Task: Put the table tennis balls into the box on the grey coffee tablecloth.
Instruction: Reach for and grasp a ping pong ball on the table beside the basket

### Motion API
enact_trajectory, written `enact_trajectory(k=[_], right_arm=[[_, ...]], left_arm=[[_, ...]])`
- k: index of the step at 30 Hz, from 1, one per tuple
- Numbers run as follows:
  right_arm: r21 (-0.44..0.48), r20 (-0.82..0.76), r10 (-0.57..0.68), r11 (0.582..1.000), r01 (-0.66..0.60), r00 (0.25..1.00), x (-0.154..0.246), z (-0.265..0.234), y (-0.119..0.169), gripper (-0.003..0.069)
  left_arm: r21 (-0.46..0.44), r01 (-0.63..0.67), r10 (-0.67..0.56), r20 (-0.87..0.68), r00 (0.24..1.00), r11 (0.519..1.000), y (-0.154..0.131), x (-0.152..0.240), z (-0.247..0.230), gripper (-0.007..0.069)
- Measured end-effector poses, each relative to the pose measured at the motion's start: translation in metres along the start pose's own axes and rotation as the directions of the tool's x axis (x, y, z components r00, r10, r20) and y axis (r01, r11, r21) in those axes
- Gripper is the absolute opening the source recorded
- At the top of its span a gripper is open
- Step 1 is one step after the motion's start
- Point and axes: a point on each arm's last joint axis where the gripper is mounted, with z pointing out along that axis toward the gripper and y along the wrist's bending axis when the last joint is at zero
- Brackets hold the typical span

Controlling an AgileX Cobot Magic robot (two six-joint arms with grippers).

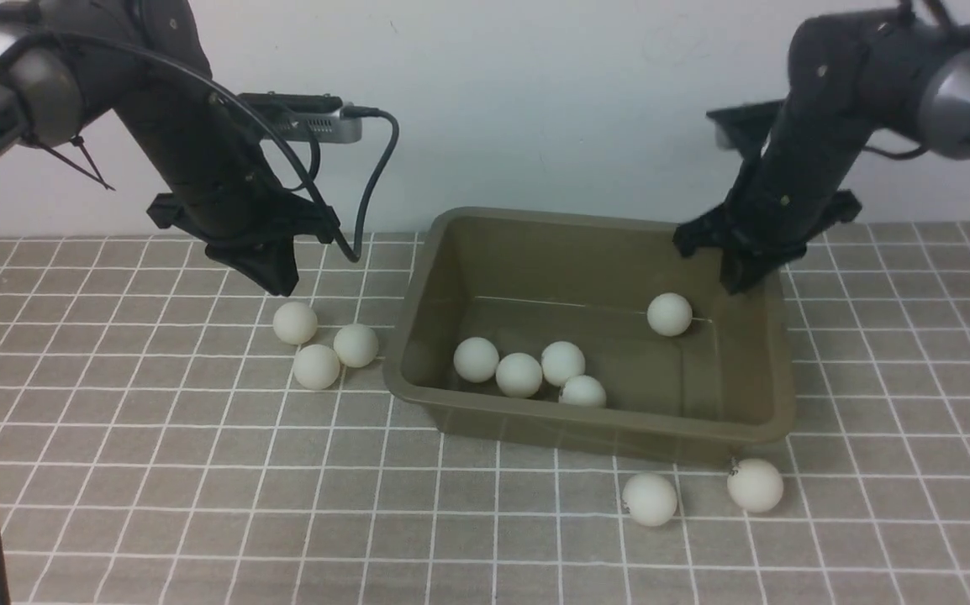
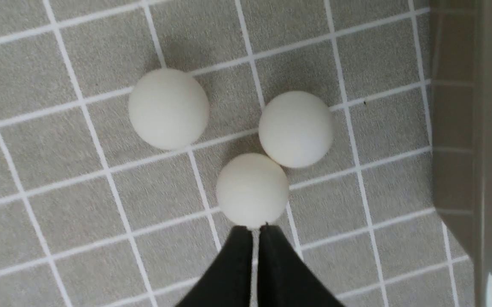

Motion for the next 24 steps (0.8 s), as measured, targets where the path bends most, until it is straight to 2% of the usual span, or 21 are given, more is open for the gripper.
enact_trajectory(k=[3,4,7,10,13,18,20,22,24], right_arm=[[-0.014,0.090,0.000,1.000,0.002,0.996,0.000,-0.044,0.004,-0.0011],[-0.027,0.152,-0.001,1.000,0.005,0.988,0.008,-0.079,0.008,-0.0012],[-0.040,0.227,-0.001,0.999,0.011,0.974,0.042,-0.137,0.012,-0.0013],[-0.044,0.214,-0.001,0.999,0.010,0.977,0.072,-0.154,0.013,-0.0013],[-0.060,0.200,0.003,0.998,0.009,0.980,0.120,-0.172,0.014,-0.0004],[-0.062,0.219,0.006,0.998,0.008,0.976,0.176,-0.184,0.014,0.0047],[-0.066,0.229,0.008,0.998,0.007,0.973,0.191,-0.185,0.014,0.0079],[-0.080,0.234,0.015,0.997,0.004,0.972,0.205,-0.185,0.015,0.0137],[-0.096,0.236,0.022,0.995,0.001,0.972,0.211,-0.186,0.016,0.0182]], left_arm=[[-0.021,-0.006,0.006,0.028,1.000,1.000,0.002,-0.003,0.002,0.0060],[-0.043,-0.011,0.013,0.047,0.999,0.999,0.005,-0.006,0.006,0.0110],[-0.081,-0.013,0.017,0.055,0.998,0.997,0.012,-0.009,0.024,0.0241],[-0.101,-0.012,0.018,0.050,0.999,0.995,0.017,-0.011,0.039,0.0322],[-0.116,-0.008,0.014,0.049,0.999,0.993,0.022,-0.013,0.061,0.0399],[-0.121,0.017,-0.011,0.046,0.999,0.992,0.028,-0.014,0.091,0.0414],[-0.122,0.022,-0.016,0.047,0.999,0.992,0.029,-0.014,0.099,0.0403],[-0.119,0.027,-0.022,0.048,0.999,0.992,0.031,-0.014,0.107,0.0354],[-0.117,0.033,-0.026,0.061,0.998,0.993,0.031,-0.015,0.107,0.0349]])
